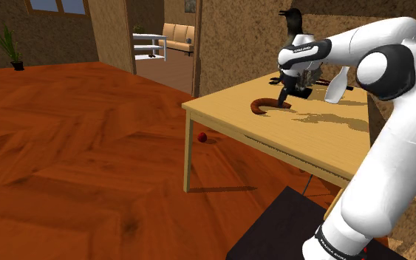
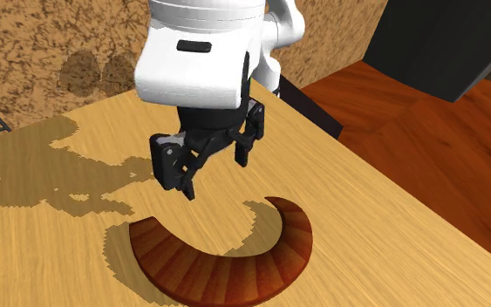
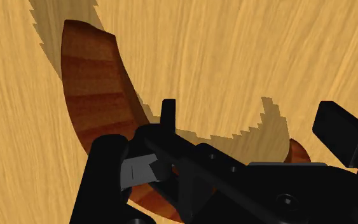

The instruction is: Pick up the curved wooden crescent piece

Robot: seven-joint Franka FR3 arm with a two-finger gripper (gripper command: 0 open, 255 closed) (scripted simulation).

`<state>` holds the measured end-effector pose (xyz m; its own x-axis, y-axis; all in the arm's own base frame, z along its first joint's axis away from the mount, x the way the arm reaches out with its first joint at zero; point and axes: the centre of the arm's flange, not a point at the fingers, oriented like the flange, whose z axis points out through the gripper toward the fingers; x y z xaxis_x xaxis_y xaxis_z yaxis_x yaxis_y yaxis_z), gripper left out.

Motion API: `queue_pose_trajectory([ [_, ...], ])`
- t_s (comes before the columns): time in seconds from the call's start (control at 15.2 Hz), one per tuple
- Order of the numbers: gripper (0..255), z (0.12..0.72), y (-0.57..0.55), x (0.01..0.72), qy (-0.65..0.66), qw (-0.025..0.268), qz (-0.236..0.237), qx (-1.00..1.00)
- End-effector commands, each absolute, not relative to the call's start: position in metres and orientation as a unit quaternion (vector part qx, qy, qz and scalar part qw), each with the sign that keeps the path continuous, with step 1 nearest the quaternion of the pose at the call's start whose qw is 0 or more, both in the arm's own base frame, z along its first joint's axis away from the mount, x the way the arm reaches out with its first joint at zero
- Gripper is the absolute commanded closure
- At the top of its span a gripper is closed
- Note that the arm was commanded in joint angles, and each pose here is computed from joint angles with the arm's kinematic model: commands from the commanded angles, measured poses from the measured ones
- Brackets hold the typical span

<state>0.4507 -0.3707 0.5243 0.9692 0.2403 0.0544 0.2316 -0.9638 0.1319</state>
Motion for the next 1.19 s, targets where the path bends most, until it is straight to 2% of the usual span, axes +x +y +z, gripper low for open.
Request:
queue_pose_trajectory([
  [0.0,0,0.52,-0.392,0.463,0.13,0.065,0.041,0.989],
  [0.46,0,0.513,-0.463,0.512,0.162,0.072,0.058,0.982],
  [1.06,0,0.473,-0.463,0.512,0.162,0.072,0.058,0.982],
  [1.12,255,0.473,-0.463,0.513,0.162,0.072,0.058,0.982],
])
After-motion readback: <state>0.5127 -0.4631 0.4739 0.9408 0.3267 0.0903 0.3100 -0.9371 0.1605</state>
